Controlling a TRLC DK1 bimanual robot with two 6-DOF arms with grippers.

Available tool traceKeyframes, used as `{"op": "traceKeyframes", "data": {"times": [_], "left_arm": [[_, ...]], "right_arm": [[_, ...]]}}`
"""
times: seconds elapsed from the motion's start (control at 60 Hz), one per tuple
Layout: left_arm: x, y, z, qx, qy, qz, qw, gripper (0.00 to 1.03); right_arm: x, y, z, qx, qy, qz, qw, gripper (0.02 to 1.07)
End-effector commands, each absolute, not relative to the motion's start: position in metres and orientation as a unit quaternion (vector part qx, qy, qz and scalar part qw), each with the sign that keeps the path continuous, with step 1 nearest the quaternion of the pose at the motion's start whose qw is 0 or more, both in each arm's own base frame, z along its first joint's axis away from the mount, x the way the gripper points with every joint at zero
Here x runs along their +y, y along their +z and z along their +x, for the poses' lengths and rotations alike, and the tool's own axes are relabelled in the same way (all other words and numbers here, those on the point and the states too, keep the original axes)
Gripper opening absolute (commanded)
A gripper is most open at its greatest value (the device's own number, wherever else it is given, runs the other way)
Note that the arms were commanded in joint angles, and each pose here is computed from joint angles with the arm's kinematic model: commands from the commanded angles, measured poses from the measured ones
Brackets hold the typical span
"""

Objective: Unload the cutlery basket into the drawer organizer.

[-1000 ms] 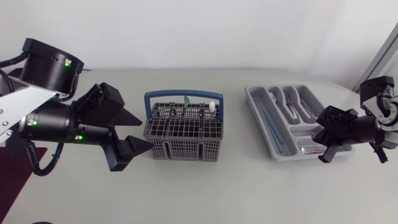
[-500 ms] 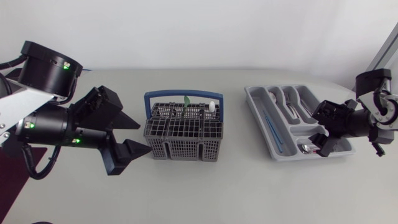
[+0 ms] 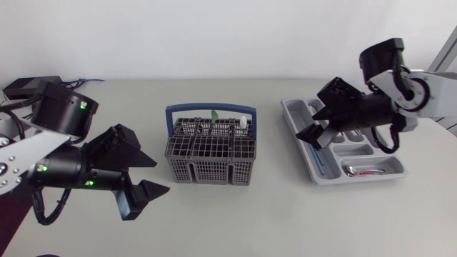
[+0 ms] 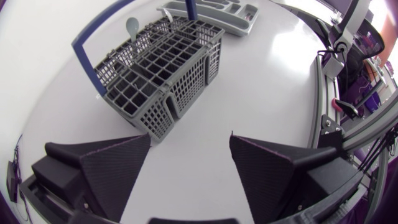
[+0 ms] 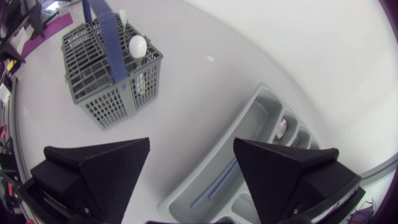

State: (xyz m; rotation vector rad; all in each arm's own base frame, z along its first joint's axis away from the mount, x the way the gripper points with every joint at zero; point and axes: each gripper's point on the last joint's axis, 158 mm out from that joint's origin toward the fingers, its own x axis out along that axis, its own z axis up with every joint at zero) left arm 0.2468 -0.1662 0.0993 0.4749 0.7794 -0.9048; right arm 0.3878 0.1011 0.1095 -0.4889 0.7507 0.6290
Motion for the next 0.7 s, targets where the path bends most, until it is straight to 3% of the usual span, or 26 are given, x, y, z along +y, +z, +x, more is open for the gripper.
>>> {"op": "traceKeyframes", "data": {"times": [0.0, 0.233, 0.333, 0.45, 0.683], "left_arm": [[-0.161, 0.076, 0.240, 0.385, -0.423, 0.227, 0.788, 0.88], [-0.162, 0.057, 0.245, 0.399, -0.423, 0.223, 0.783, 0.51], [-0.164, 0.049, 0.252, 0.404, -0.420, 0.219, 0.782, 0.24], [-0.164, 0.038, 0.256, 0.415, -0.419, 0.216, 0.778, 0.16], [-0.173, 0.014, 0.264, 0.429, -0.427, 0.217, 0.766, 0.15]], "right_arm": [[0.120, 0.094, 0.404, 0.381, 0.305, -0.176, 0.855, 0.87], [0.159, 0.069, 0.449, 0.388, 0.326, -0.105, 0.856, 0.33], [0.175, 0.057, 0.463, 0.393, 0.332, -0.095, 0.852, 0.12], [0.192, 0.049, 0.476, 0.400, 0.341, -0.073, 0.848, 0.09], [0.219, 0.031, 0.491, 0.425, 0.368, -0.035, 0.826, 0.08]]}}
